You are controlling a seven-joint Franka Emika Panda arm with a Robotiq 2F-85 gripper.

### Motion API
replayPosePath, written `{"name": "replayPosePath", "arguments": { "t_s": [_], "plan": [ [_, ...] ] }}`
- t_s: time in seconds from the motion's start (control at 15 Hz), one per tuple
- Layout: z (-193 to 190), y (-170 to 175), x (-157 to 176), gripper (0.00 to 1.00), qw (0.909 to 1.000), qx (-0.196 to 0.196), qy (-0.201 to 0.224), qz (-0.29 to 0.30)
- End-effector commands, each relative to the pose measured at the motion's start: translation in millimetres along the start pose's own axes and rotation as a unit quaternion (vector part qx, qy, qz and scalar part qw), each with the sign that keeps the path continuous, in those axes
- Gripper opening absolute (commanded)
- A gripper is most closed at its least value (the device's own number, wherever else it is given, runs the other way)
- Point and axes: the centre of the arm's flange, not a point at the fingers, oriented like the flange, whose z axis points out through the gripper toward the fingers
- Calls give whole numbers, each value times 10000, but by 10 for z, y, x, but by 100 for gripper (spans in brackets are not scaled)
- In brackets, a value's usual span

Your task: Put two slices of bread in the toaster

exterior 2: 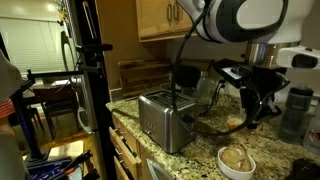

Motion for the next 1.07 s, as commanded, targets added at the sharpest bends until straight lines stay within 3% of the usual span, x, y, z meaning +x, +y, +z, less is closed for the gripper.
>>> {"name": "replayPosePath", "arguments": {
  "t_s": [0.0, 0.6, 1.0],
  "plan": [
    [-359, -128, -146, 8, 9995, -189, -70, 253],
    [-924, -648, -266, 9, 9987, -267, -140, 406],
    [-1020, -1018, -535, 9, 9981, -287, -355, 405]
  ]
}}
